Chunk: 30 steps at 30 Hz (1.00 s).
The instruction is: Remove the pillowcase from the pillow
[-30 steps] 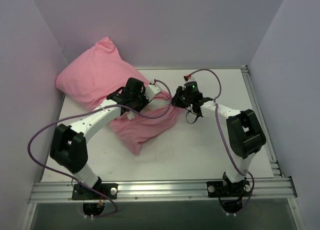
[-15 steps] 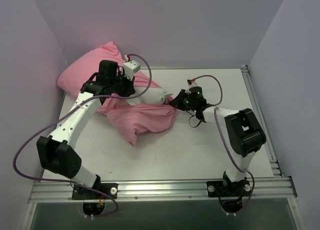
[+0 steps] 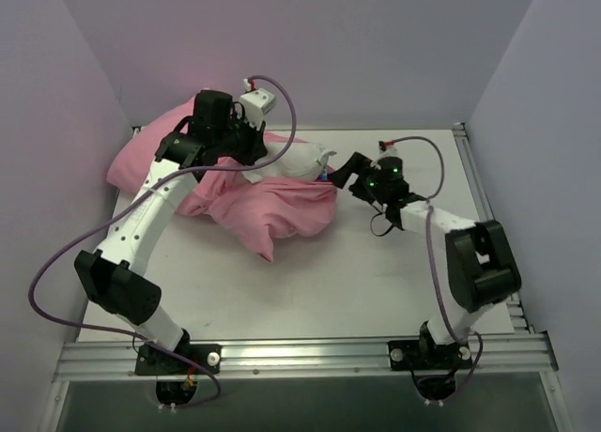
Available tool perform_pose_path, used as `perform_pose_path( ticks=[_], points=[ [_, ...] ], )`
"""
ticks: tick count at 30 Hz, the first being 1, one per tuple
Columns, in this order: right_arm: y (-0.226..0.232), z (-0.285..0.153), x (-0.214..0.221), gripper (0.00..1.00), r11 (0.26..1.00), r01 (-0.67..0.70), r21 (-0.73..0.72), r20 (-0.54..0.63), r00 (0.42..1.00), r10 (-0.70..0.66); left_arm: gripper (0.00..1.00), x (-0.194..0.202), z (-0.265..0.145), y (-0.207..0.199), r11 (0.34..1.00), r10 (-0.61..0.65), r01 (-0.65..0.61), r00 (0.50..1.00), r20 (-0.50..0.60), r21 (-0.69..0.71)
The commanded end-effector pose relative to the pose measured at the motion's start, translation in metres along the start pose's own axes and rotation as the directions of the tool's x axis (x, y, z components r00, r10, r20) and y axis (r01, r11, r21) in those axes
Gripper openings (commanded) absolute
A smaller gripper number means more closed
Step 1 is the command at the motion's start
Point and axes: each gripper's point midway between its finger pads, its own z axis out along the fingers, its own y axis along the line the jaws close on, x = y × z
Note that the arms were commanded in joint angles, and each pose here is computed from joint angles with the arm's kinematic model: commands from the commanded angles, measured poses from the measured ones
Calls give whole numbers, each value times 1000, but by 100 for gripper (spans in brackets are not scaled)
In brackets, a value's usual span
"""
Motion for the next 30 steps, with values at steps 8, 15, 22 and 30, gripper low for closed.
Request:
perform_pose_path(
  ticks=[8,15,22,30],
  points=[
    [94,-107,-88,95,995,98,15,306,947,-98,2,-39,4,-31,995,103,-104,986,130,0],
    [114,-69,-69,96,995,-45,-93,235,970,66,2,-34,6,-31,995,102,-101,988,114,-14],
    [124,-36,-45,96,981,-75,-178,135,986,100,2,-29,13,-38,994,103,-105,990,96,14],
    [149,-21,-35,82,978,43,-202,124,992,-18,2,-12,25,-44,993,107,-110,993,55,50]
  ],
)
